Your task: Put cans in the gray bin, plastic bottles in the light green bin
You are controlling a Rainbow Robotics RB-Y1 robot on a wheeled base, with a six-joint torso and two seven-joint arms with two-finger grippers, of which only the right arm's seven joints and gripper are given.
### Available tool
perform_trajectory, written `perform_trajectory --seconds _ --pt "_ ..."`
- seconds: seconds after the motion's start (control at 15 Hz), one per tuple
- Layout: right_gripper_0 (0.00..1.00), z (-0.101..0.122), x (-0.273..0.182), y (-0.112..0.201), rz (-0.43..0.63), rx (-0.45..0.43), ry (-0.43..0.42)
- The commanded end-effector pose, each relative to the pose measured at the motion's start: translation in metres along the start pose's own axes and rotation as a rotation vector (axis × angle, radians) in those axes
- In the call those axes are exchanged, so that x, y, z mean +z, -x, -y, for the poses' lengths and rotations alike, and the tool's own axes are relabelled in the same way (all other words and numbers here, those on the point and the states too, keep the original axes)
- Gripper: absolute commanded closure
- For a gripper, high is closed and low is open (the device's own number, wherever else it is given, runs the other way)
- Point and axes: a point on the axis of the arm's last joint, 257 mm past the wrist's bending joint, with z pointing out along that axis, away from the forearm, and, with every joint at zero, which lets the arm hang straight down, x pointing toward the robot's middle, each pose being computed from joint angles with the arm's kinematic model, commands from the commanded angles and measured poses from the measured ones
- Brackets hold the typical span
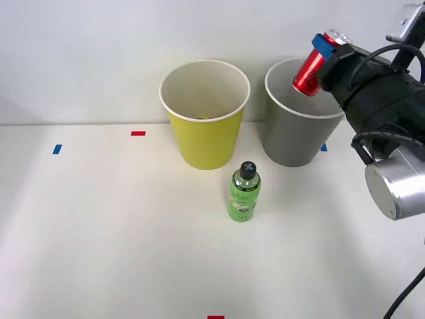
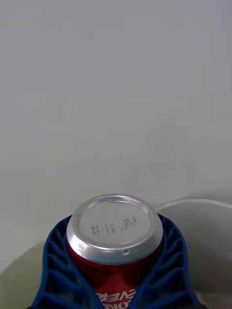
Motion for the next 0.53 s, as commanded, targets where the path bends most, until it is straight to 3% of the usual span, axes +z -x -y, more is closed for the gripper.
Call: perform_trajectory --seconds 0.07,0.53 --pt "1.00 0.014 0.032 -0.001 -0.014 -0.043 -0.039" --pt "1.00 0.063 0.089 -0.013 -0.042 -0.157 -0.149"
